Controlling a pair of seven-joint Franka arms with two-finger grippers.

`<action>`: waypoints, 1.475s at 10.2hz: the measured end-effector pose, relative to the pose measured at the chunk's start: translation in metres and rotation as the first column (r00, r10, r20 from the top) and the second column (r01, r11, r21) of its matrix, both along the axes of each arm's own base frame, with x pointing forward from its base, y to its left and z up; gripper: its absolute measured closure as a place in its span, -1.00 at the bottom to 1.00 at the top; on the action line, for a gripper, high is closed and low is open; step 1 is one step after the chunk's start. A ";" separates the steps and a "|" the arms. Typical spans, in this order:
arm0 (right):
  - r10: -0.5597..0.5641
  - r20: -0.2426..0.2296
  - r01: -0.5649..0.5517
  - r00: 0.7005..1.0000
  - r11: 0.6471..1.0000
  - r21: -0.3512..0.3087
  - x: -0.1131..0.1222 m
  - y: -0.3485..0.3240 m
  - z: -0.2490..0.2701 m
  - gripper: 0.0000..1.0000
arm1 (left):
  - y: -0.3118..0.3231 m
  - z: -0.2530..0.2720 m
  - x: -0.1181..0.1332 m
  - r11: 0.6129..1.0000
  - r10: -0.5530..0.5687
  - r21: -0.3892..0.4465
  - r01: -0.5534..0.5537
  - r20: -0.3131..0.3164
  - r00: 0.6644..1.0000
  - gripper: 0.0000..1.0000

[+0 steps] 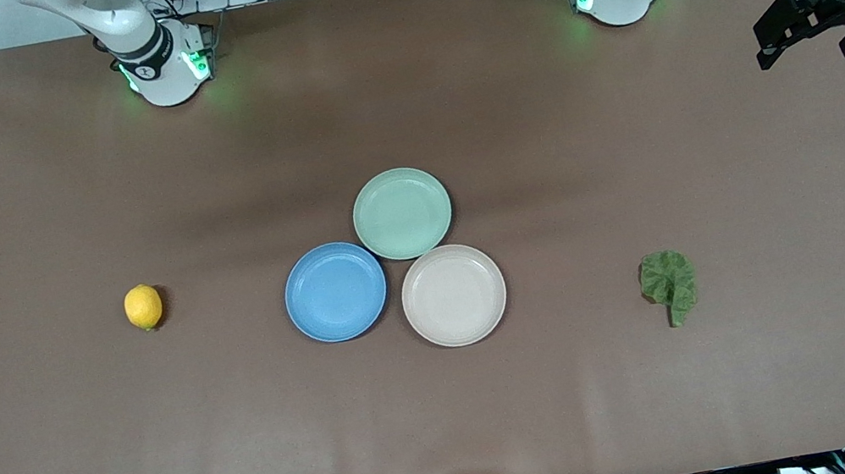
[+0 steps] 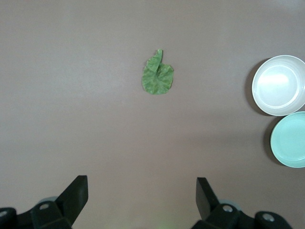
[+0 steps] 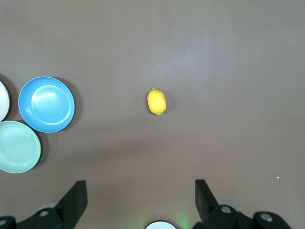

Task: Place lemon and lettuce in plates
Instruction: 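Reach the right gripper to the lemon while the left gripper reaches the lettuce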

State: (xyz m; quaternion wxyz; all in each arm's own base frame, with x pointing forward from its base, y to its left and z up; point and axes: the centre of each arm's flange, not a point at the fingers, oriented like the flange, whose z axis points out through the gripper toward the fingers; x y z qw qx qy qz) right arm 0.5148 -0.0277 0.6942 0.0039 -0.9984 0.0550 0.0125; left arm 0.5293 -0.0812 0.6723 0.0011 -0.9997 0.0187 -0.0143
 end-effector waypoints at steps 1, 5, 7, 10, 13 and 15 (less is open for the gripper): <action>0.000 0.000 0.000 1.000 1.000 0.000 0.000 0.000 0.000 -1.00 | 0.000 0.000 0.000 1.000 -0.001 0.000 0.001 0.000 1.000 -1.00; 0.001 0.000 -0.001 1.000 1.000 0.000 0.000 0.000 0.000 -1.00 | 0.000 0.000 0.000 1.000 -0.009 0.000 0.009 -0.001 1.000 -1.00; 0.001 0.000 -0.001 1.000 1.000 0.000 0.000 0.001 0.000 -1.00 | 0.000 -0.006 0.004 1.000 -0.010 0.000 0.010 -0.012 1.000 -1.00; 0.002 -0.004 -0.002 1.000 1.000 0.000 0.000 0.001 -0.002 -1.00 | 0.000 -0.032 0.021 1.000 -0.008 0.000 0.008 -0.059 0.998 -1.00; 0.002 -0.019 -0.002 1.000 1.000 0.001 0.008 0.001 -0.025 -1.00 | 0.003 -0.080 0.051 1.000 -0.003 -0.001 0.002 -0.131 0.991 -1.00; 0.001 -0.027 -0.001 1.000 1.000 0.001 0.018 0.000 -0.057 -1.00 | 0.004 -0.127 0.079 1.000 0.002 -0.008 -0.004 -0.156 0.988 -1.00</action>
